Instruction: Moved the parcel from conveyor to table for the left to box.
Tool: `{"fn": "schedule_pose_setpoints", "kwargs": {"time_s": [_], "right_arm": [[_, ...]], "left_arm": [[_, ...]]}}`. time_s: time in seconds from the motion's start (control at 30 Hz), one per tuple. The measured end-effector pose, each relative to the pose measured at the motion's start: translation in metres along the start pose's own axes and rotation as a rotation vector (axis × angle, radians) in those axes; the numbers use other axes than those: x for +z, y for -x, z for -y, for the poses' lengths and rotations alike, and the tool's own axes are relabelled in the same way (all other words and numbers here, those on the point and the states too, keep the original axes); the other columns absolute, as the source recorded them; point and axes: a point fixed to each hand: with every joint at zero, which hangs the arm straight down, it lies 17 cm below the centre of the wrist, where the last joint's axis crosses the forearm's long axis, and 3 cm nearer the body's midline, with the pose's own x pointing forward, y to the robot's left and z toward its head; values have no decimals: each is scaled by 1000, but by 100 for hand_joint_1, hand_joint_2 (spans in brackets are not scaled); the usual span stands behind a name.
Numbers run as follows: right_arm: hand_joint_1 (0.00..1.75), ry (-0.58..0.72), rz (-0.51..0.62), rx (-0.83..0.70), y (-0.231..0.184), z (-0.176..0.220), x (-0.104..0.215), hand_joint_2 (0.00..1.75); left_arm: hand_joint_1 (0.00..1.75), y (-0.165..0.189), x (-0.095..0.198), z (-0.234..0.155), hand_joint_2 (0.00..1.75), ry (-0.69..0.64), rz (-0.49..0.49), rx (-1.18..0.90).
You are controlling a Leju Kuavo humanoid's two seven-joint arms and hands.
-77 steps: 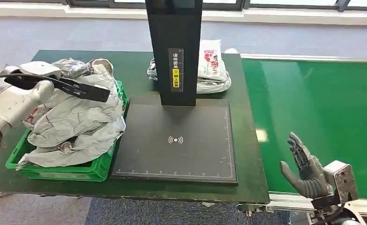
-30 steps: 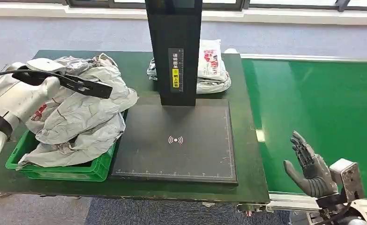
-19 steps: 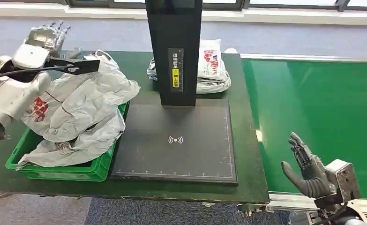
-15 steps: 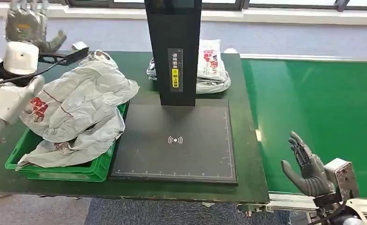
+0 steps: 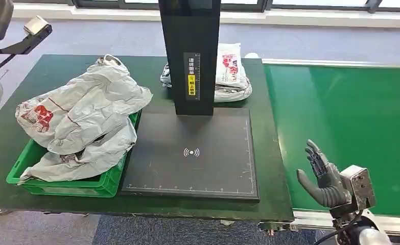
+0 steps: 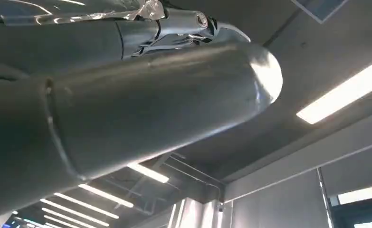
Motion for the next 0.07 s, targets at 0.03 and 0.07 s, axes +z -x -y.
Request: {"fn": "schedule_pose_setpoints", "kwargs": {"time_s": [0.03,0.07], "right_arm": [[0,-2,0,-1,0,-1,0,175],[0,-4,0,-1,0,-2,0,175]], "left_arm": [[0,2,0,0,0,-1,-5,0],[0,3,-1,-1,0,-1,-8,1]]}}
